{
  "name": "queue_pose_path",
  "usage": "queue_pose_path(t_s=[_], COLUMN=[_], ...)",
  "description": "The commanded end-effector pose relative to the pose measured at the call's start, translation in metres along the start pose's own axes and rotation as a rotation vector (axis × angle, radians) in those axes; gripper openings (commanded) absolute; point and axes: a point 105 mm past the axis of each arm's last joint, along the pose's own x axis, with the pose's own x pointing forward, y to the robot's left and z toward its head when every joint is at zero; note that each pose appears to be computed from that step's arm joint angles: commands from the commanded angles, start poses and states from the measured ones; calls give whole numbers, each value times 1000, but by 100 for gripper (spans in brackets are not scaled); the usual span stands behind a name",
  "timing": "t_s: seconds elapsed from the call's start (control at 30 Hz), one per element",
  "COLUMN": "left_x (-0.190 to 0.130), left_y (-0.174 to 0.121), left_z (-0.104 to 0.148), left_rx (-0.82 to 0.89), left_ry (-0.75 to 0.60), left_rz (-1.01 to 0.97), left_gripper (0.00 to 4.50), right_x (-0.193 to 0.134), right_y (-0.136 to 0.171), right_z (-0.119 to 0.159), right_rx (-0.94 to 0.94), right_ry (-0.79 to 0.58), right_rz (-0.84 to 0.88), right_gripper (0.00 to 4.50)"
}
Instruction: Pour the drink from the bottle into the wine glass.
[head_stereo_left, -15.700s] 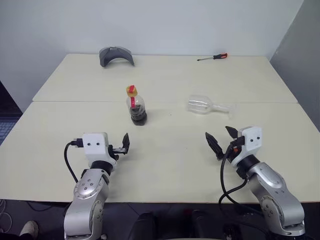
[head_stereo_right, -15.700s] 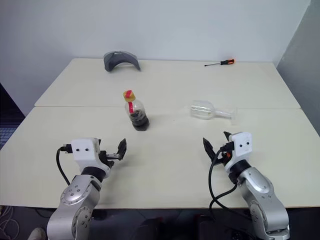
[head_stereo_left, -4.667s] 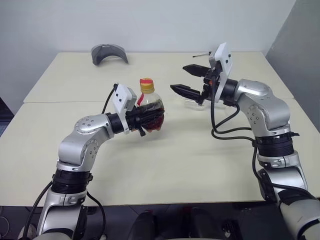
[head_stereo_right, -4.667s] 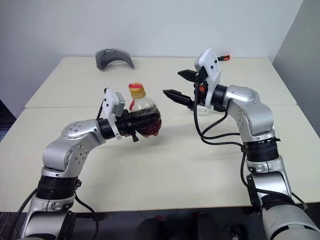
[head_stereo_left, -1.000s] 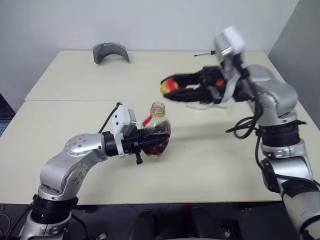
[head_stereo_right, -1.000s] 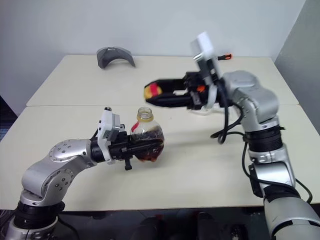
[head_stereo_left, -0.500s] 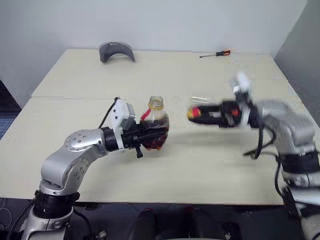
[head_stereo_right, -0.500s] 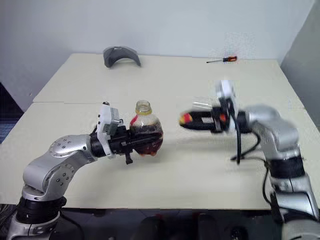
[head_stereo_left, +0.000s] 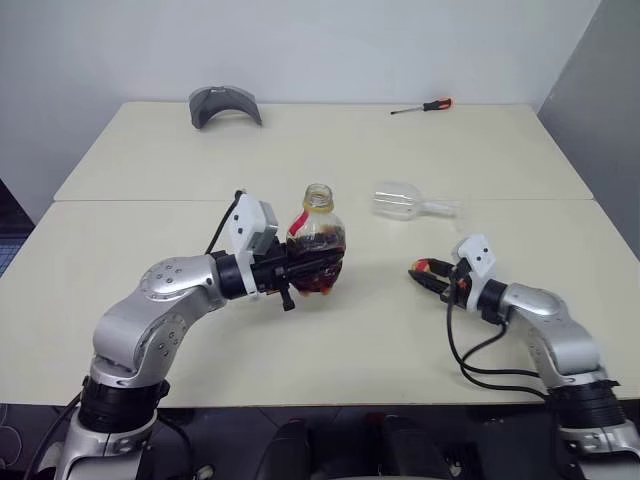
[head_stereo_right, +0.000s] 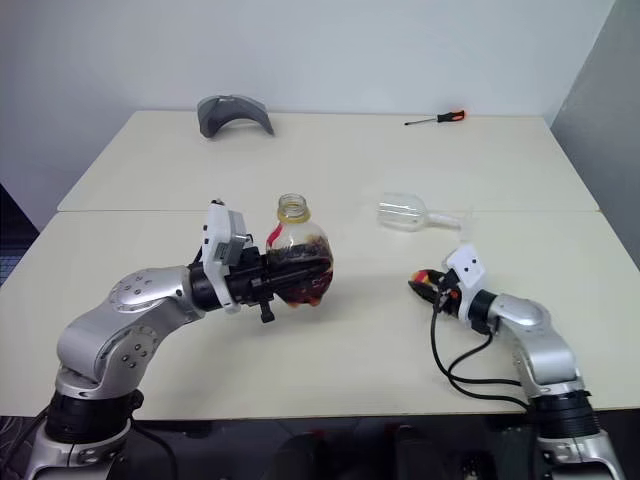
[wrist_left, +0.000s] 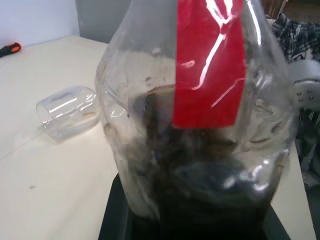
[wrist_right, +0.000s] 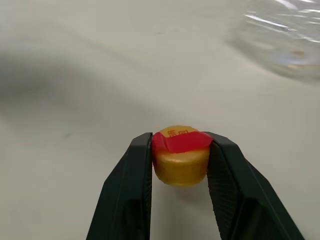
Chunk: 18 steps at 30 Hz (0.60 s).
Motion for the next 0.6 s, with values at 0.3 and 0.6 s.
queue_pose_path(t_s=[0.3,0.6], left_x=[5,0], left_y=[0,2], left_z=[14,10], left_rx=[52,39], left_ry=[-35,-31], left_rz=[-31,4], left_gripper=[77,77], right_x=[-9,-26], right_y=[-16,3], right_z=[-20,10], right_rx=[31,16], right_ry=[75,15], right_rz=[-163,-55], right_gripper=[291,449])
